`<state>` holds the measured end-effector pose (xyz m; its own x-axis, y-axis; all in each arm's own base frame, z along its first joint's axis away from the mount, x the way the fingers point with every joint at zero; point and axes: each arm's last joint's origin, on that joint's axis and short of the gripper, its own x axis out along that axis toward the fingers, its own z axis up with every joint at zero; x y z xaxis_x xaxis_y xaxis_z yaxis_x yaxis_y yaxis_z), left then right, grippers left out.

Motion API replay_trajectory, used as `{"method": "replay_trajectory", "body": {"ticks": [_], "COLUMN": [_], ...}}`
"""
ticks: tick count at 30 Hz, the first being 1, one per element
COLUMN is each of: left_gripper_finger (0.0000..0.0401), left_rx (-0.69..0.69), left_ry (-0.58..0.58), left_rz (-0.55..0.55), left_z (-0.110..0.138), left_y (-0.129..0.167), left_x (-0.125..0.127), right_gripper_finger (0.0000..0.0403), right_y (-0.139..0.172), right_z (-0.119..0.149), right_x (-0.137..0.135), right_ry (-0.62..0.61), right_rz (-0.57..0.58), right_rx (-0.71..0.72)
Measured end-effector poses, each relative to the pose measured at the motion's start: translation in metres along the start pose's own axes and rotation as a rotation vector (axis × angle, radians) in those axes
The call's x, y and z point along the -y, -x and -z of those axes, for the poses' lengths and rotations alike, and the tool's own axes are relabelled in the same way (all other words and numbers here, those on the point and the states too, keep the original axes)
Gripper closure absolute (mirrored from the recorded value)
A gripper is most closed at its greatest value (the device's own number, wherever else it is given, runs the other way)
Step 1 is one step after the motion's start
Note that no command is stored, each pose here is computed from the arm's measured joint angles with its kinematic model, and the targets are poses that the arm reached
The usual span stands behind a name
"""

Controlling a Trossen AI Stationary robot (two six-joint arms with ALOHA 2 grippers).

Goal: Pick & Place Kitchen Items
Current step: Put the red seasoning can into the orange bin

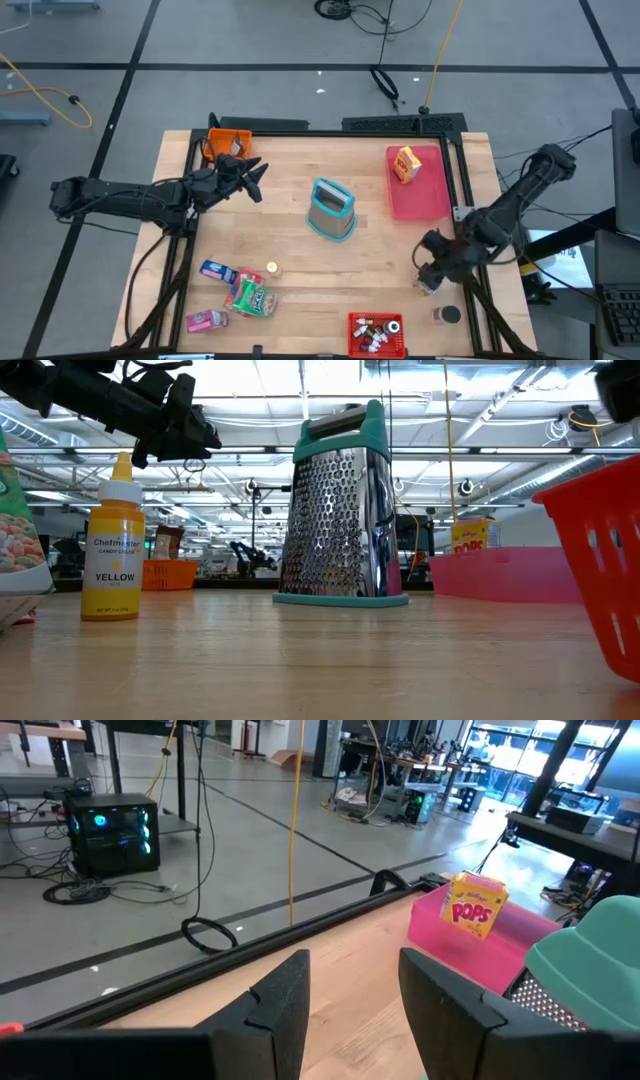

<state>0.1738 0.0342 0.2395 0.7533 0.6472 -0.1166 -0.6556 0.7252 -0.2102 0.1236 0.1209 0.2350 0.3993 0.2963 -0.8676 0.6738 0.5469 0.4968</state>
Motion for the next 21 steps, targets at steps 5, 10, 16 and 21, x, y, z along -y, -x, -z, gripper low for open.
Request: {"method": "replay_trajectory", "body": {"ticks": [5, 10, 16, 21], "left_gripper_finger": [0.0244, 0.0244, 0.0244, 0.0244], "left_rx": [0.000, 0.000, 0.000, 0.000], "left_ry": [0.001, 0.006, 0.005, 0.005], "left_rz": [0.000, 0.000, 0.000, 0.000], "left_z": [0.000, 0.000, 0.000, 0.000], "left_y": [0.000, 0.000, 0.000, 0.000], "left_x": [0.000, 0.000, 0.000, 0.000], "right_gripper_finger": [0.0238, 0.0269, 0.0315, 0.0375], "right_y": [0.009, 0.008, 0.004, 0.005], "right_z": [0.018, 0.035, 0.048, 0.045], "right_x": [-0.011, -0.009, 0.001, 0.004], "right_ry": [0.006, -0.046, -0.060, 0.100], "right_rz": [-0.065, -0.044, 0.032, 0.033], "right_rx": [0.010, -0.002, 0.063, 0.178]}}
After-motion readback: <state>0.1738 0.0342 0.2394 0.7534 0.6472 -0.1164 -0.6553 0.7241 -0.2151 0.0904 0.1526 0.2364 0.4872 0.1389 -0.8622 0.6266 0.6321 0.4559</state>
